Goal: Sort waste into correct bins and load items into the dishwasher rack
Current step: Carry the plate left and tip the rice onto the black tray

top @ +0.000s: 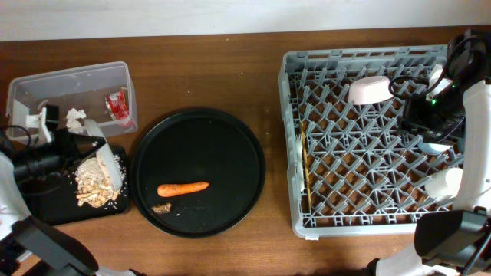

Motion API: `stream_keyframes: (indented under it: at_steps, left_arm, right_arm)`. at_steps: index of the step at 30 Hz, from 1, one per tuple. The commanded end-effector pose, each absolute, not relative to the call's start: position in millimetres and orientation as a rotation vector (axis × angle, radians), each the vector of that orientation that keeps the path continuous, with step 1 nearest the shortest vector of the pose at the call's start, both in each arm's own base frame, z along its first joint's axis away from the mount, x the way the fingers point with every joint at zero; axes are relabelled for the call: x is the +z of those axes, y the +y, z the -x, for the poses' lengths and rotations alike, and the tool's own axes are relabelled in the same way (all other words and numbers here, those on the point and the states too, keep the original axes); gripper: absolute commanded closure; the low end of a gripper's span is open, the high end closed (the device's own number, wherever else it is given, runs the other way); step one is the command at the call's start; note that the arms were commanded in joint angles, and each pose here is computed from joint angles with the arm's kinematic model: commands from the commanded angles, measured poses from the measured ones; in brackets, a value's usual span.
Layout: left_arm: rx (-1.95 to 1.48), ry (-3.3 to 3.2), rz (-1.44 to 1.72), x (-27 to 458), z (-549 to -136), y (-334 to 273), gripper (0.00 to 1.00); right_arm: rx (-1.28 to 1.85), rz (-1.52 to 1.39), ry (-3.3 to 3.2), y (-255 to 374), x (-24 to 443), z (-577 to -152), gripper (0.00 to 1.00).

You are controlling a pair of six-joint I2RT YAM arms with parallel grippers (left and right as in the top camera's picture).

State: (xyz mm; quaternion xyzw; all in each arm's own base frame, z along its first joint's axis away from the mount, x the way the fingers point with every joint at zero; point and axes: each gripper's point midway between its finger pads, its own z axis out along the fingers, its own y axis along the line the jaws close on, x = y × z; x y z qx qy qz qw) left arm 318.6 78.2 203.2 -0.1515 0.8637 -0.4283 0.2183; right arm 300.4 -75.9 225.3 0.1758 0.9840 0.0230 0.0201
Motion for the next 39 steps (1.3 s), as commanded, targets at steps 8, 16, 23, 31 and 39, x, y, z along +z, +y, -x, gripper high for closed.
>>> stream_keyframes:
  at_steps: [8, 16, 23, 31, 39]
  left_arm:
    - [-1.276, 2.088, 0.462, 221.6, -303.5, 104.7, 1.00]
    - [-1.308, 2.089, 0.513, 221.7, -300.2, 103.8, 1.00]
    - [-1.329, 2.027, 0.510, 231.4, -295.2, 106.1, 1.00]
    - [-1.322, 2.018, 0.622, 229.3, -285.7, 121.1, 1.00]
    - [-1.128, 2.343, 1.089, 167.3, -264.2, 144.3, 1.00]
  right_arm:
    - [0.081, -0.550, 3.059, -75.0, 224.5, -299.6, 0.42]
    - [0.070, -0.551, 3.060, -76.1, 224.4, -299.4, 0.41]
    - [0.070, -0.551, 3.060, -76.1, 224.4, -299.3, 0.41]
    - [0.070, -0.551, 3.060, -76.0, 224.4, -299.3, 0.41]
    - [0.070, -0.551, 3.060, -76.0, 224.4, -299.3, 0.41]
